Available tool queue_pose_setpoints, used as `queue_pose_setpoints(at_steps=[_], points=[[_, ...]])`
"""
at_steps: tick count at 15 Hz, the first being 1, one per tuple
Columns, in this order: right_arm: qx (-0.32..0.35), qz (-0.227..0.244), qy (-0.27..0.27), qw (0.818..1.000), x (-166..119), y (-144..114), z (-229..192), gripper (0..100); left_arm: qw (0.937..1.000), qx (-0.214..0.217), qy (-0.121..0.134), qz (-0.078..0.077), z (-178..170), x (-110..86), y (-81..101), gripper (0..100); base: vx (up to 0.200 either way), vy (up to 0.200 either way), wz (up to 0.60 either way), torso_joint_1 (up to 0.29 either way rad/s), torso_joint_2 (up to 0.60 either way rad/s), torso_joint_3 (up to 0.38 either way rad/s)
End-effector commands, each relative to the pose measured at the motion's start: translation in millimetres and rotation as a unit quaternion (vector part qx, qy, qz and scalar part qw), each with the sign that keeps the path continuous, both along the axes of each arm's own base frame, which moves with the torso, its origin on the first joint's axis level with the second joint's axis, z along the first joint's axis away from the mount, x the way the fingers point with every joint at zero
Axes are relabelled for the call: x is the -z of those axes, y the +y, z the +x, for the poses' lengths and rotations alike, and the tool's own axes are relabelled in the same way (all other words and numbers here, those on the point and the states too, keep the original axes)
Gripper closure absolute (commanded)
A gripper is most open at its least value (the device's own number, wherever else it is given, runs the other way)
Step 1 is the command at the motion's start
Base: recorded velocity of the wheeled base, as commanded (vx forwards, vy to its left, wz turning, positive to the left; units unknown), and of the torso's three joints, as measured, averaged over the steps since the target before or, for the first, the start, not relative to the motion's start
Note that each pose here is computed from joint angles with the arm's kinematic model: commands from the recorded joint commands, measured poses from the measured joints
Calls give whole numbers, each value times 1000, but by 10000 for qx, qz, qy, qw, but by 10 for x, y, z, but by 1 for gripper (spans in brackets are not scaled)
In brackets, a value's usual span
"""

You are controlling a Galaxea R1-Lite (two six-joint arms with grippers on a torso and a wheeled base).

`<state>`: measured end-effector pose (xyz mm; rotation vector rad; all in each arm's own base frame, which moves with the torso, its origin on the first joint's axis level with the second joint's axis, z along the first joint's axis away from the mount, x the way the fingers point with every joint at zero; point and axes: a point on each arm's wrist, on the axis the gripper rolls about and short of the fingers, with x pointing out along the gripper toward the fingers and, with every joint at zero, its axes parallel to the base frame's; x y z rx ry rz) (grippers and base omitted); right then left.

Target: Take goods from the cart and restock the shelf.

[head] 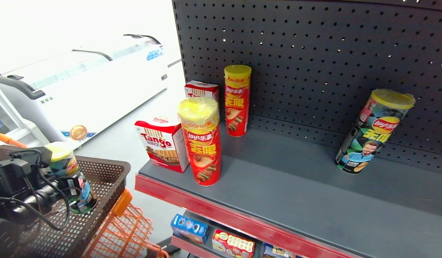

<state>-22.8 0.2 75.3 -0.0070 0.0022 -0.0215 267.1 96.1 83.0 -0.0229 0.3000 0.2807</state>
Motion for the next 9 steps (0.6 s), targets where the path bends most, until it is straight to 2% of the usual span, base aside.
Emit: queue_pose_setpoints(at_steps=[1, 2, 4, 5, 6, 7, 9], points=[[0, -3, 5, 10000, 0, 0, 1, 0, 10000, 28, -29, 22, -10, -31, -19, 100, 0, 0, 0, 0, 0, 0], [0, -3, -3, 10000, 0, 0, 0, 0, 9999, 58, -102, 46, -22, -80, -37, 100, 0, 0, 0, 0, 0, 0], [0, -3, 5, 10000, 0, 0, 1, 0, 9983, 275, -488, 147, -110, -328, -147, 100, 0, 0, 0, 0, 0, 0], [0, -3, 5, 10000, 0, 0, 1, 0, 9971, 451, -589, 162, -164, -433, -215, 100, 0, 0, 0, 0, 0, 0], [0, -3, 5, 10000, 0, 0, 1, 0, 9956, 557, -707, 261, -221, -533, -263, 100, 0, 0, 0, 0, 0, 0], [0, -3, 5, 10000, 0, 0, 1, 0, 9934, 596, -874, 447, -239, -627, -280, 100, 0, 0, 0, 0, 0, 0], [0, -3, 5, 10000, 0, 0, 1, 0, 9895, 713, -1137, 532, -292, -763, -355, 100, 0, 0, 0, 0, 0, 0]])
